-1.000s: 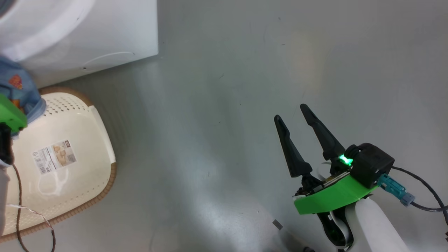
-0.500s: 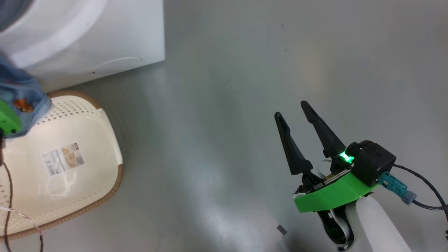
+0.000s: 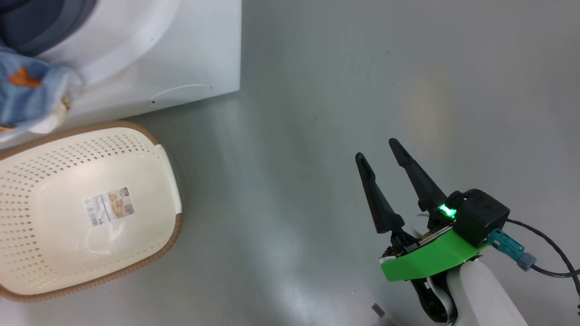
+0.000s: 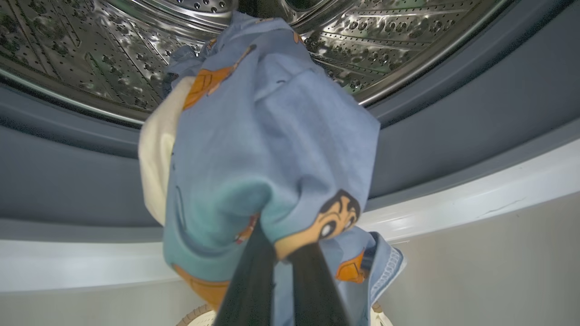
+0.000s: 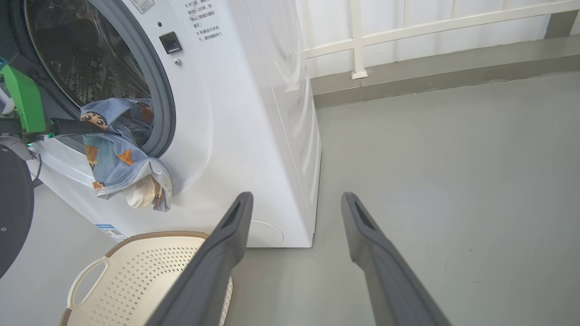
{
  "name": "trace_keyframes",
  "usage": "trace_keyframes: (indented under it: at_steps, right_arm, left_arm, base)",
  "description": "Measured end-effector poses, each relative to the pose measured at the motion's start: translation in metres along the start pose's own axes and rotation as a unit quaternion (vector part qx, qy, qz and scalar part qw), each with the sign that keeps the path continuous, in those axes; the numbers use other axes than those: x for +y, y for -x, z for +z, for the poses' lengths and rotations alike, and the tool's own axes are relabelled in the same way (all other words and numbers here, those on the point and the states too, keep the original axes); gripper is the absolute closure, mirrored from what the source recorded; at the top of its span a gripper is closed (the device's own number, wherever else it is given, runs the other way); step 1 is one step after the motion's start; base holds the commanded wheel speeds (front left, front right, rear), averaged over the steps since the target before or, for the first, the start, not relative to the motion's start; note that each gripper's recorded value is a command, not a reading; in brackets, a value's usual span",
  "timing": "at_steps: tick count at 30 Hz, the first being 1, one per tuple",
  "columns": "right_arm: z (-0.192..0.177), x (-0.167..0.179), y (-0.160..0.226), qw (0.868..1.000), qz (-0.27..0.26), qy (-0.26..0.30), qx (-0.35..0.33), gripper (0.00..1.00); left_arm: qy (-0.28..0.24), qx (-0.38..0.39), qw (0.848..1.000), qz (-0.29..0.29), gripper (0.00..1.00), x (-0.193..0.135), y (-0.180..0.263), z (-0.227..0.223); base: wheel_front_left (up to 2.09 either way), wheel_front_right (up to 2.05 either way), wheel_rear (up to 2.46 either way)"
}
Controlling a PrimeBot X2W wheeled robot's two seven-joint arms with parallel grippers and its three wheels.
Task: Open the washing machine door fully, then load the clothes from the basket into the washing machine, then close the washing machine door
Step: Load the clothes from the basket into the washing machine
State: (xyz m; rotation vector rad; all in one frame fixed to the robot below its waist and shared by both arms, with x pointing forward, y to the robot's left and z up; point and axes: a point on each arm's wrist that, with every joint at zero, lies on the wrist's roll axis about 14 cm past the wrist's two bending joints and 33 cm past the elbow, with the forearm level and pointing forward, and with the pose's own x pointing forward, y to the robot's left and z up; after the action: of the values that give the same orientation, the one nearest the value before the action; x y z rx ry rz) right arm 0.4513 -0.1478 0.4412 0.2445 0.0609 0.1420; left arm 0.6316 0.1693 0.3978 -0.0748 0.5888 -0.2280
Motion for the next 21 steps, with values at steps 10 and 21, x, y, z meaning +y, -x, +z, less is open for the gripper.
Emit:
trace_keyframes:
  at_steps: [10,21]
  right_arm:
    - [-0.011,-0.006,0.003,1.0,-0.009,-0.005,0.016,0.0]
    - [-0.019,-0.024,0.001,0.999,-0.031,-0.01,0.026,0.0]
  left_arm:
    - [0.008,-0.039,0.999,0.03,1.0,0.004,-0.015,0.04]
    - [-0.017,-0.152,0.986,0.065,1.0,0.012,-0.053,0.09]
  base:
    - [0.0,0.0,0.0]
    - [0.0,0.0,0.0]
